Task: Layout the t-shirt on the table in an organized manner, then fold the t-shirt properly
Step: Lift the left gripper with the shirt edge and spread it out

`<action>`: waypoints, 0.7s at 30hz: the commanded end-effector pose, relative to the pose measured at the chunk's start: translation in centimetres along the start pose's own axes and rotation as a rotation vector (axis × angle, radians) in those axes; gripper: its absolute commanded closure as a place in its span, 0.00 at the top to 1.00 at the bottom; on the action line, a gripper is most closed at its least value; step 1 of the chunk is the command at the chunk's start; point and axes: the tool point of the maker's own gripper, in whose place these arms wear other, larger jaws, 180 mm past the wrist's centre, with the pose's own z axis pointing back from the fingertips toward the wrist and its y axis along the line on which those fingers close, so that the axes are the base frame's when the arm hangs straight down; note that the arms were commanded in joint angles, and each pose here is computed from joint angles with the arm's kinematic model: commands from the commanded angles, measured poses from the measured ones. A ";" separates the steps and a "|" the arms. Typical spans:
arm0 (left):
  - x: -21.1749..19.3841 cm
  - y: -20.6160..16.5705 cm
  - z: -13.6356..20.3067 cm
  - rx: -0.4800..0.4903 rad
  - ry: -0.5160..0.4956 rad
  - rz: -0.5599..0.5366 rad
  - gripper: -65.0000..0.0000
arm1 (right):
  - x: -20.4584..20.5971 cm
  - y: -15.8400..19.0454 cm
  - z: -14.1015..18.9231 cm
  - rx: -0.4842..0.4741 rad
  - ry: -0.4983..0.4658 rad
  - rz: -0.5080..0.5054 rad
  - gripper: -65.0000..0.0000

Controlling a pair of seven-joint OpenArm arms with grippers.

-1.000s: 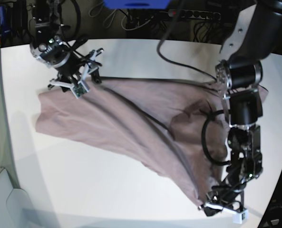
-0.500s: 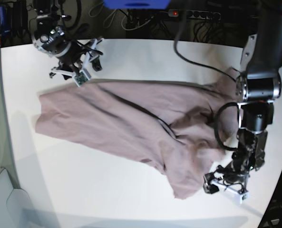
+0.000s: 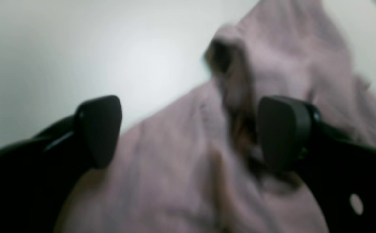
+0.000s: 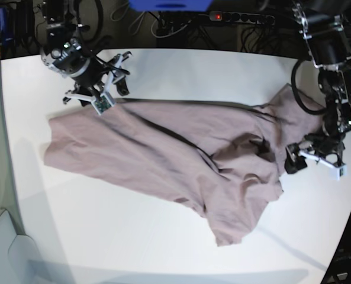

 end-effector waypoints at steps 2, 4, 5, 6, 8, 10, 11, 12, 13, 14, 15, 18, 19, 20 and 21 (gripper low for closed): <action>0.3 0.7 0.7 0.008 -0.019 -0.009 1.00 | 1.2 -0.3 0.2 -0.004 -0.047 0.001 0.47; -1.2 1.5 1.0 0.027 0.008 -0.004 1.00 | 1.2 -0.3 0.2 -0.004 -0.047 0.001 0.47; -1.9 2.0 1.3 0.039 0.023 -0.004 1.00 | 1.2 -0.3 0.2 -0.004 -0.047 0.001 0.47; -2.6 2.4 1.4 0.050 0.042 -0.014 1.00 | 1.2 -0.3 0.2 -0.004 -0.047 0.001 0.47; -3.5 3.0 1.6 0.082 0.074 -0.049 1.00 | 1.2 -0.3 0.2 -0.004 -0.047 0.001 0.47; -4.1 3.9 1.7 0.132 0.103 -0.113 1.00 | 1.2 -0.3 0.2 -0.004 -0.047 0.001 0.47; -4.7 4.5 1.8 0.159 0.125 -0.145 1.00 | 1.2 -0.3 0.2 -0.004 -0.047 0.001 0.47; -5.4 5.1 2.1 0.183 0.153 -0.179 1.00 | 1.2 -0.3 0.2 -0.004 -0.047 0.001 0.47; -6.4 5.5 2.3 0.201 0.189 -0.201 1.00 | 1.2 -0.2 0.2 -0.003 -0.047 -0.001 0.47; -7.4 5.9 2.6 0.221 0.230 -0.218 1.00 | 1.1 -0.3 0.2 -0.005 -0.047 -0.002 0.47; -8.1 6.4 2.9 0.239 0.261 -0.232 1.00 | 1.1 -0.4 0.3 -0.007 -0.046 -0.003 0.47; -10.4 7.8 4.3 0.270 0.326 -0.255 1.00 | 1.1 -0.4 0.3 -0.009 -0.046 -0.004 0.47; -11.4 8.1 4.9 0.276 0.345 -0.259 1.00 | 1.1 -0.4 0.3 -0.009 -0.046 -0.004 0.47; -12.0 8.5 5.4 0.282 0.357 -0.262 1.00 | 1.1 -0.4 0.3 -0.009 -0.046 -0.004 0.47; -12.5 9.0 6.2 0.294 0.369 -0.261 1.00 | 1.1 -0.4 0.3 -0.009 -0.046 -0.004 0.47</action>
